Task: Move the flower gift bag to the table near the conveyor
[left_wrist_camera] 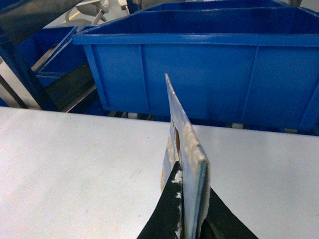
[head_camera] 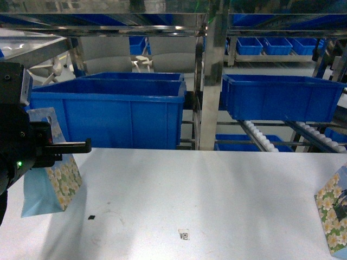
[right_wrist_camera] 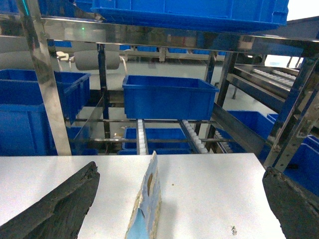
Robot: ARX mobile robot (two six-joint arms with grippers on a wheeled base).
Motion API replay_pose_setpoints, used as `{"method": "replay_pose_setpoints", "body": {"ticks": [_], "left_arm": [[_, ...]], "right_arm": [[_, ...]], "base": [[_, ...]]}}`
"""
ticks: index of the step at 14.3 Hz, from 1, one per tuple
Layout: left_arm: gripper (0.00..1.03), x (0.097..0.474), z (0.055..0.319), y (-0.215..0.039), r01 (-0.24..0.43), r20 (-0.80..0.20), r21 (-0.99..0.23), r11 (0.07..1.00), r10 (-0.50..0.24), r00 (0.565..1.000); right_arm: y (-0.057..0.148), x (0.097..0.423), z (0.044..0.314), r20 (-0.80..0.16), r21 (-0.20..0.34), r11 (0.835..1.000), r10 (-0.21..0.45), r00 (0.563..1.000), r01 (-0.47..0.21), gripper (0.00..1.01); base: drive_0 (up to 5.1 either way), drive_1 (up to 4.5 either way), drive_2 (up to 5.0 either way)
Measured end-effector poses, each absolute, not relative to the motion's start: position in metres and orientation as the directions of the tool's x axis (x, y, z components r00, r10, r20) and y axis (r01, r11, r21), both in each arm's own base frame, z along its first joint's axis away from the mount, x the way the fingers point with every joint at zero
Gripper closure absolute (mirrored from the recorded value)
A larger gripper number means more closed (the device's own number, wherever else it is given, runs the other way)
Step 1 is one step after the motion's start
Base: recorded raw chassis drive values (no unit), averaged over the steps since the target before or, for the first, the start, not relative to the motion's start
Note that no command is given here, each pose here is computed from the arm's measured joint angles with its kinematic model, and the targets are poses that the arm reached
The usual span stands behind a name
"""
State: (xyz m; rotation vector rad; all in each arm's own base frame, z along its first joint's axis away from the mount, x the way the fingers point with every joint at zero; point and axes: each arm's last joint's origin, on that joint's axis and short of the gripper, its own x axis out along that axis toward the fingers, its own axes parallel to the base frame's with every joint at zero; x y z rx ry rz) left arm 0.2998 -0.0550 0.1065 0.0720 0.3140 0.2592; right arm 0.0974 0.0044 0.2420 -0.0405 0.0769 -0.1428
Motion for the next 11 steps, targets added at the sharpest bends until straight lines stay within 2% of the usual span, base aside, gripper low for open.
{"method": "replay_pose_setpoints", "body": {"ticks": [11], "left_arm": [[1.01, 0.2966, 0.1002, -0.0592, -0.228, -0.326, 0.093, 0.969, 0.246, 0.913]], "right_arm": [[0.0044, 0.0974, 0.2419, -0.074, -0.046, 0.989, -0.144, 0.987, 0.141, 0.03]], "base": [[0.0, 0.00, 0.0]]}}
